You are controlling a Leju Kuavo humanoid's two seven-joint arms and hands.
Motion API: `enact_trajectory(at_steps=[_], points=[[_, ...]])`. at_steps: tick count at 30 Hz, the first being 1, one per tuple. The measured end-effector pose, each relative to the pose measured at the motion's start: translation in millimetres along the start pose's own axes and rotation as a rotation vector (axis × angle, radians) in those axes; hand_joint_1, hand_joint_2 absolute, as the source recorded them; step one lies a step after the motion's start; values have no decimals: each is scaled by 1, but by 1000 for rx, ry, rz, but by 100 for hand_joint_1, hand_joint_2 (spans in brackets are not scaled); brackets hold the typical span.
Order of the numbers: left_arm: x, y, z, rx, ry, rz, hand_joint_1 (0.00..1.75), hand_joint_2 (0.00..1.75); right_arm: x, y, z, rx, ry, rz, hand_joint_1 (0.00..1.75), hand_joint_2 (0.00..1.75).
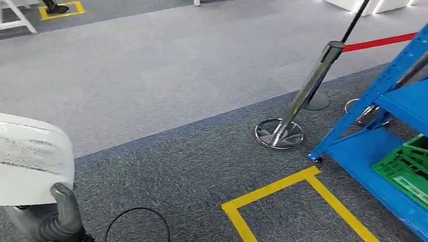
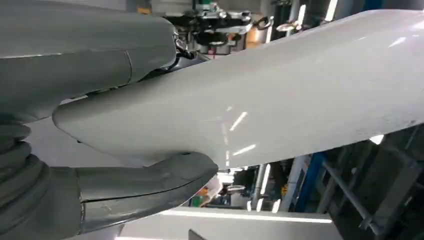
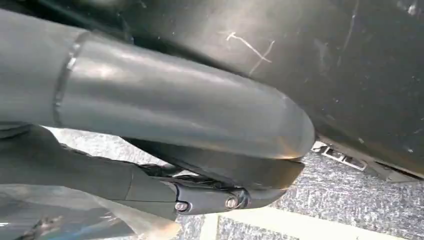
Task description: Take the parts from the cabinet and place them on the table.
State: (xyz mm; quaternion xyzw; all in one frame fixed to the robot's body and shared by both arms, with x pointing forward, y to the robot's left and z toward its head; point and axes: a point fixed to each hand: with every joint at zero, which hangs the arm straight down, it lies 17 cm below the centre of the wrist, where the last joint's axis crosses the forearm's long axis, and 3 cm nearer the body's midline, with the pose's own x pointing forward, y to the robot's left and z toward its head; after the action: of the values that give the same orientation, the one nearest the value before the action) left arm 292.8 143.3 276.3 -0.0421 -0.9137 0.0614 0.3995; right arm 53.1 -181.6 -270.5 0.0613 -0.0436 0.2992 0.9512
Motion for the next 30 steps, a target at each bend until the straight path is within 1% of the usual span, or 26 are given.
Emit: enact_trajectory(at_steps=[11, 19, 22, 30], points=[[-5, 0, 0, 3, 10, -2, 175, 175, 8, -8, 1, -7, -16, 36, 0, 0], [-9, -1, 0, 2, 18, 5, 175, 175, 8, -5, 1, 2, -16, 53, 0, 0], [-7, -5, -5, -12, 2, 15, 175, 175, 2, -1, 1, 21, -7, 52, 0, 0], [-10, -5, -5, -11, 7, 18, 175, 175, -6, -1, 1, 27, 7, 51, 0, 0]])
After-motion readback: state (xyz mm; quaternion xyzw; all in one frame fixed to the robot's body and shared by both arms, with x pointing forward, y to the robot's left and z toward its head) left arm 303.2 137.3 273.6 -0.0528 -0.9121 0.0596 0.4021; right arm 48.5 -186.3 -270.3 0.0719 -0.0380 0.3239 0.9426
